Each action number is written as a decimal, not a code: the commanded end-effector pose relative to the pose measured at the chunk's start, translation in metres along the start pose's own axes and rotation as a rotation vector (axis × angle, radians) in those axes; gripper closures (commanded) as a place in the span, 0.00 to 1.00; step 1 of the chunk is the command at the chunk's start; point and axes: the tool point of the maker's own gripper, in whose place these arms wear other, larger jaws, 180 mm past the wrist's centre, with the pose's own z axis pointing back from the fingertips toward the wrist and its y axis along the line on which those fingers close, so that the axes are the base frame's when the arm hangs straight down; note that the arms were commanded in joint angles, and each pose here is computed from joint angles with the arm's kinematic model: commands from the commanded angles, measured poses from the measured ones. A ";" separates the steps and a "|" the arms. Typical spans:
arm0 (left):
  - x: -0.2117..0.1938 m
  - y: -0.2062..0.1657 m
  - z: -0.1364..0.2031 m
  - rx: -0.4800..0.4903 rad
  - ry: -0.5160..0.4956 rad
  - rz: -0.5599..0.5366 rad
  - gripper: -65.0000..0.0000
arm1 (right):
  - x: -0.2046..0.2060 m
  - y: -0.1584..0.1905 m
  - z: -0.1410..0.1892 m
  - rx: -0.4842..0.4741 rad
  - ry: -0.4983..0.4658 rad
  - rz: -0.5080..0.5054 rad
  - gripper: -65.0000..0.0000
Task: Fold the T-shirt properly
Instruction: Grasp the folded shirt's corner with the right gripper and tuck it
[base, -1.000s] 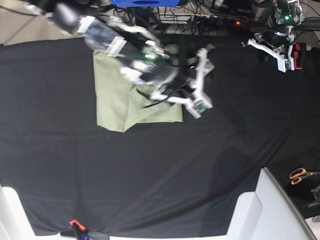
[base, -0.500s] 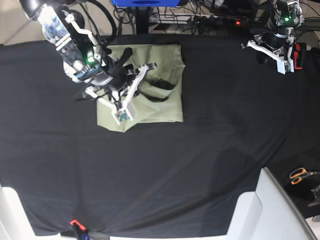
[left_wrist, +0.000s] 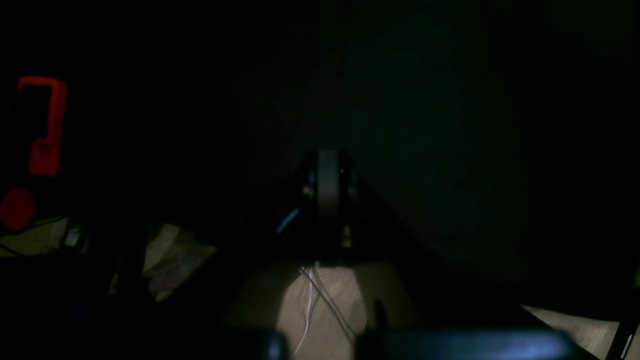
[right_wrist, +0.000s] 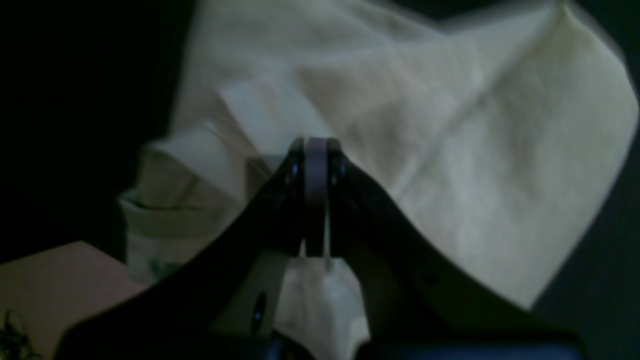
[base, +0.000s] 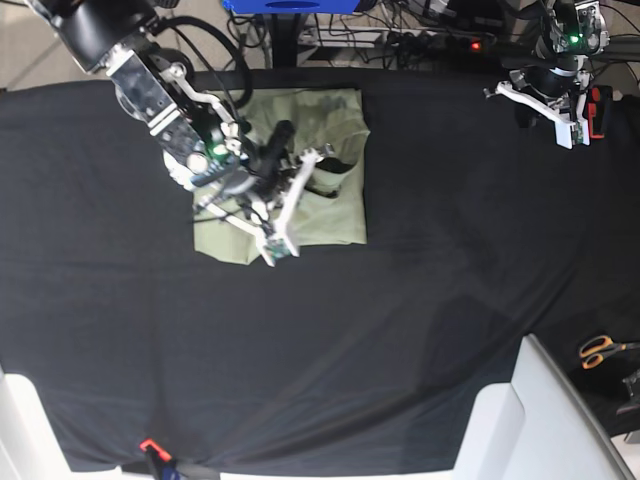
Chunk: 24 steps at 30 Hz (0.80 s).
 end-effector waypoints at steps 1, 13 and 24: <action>0.010 0.003 0.002 0.003 -0.034 -0.006 1.00 | 0.021 0.010 -0.002 0.023 -0.046 0.009 1.00; 0.008 0.003 0.003 0.004 -0.031 -0.006 1.00 | 0.030 -0.035 0.035 -0.054 -0.026 -0.122 1.00; 0.010 0.003 0.003 0.004 -0.034 -0.007 1.00 | -0.039 -0.061 0.039 -0.114 0.101 -0.209 1.00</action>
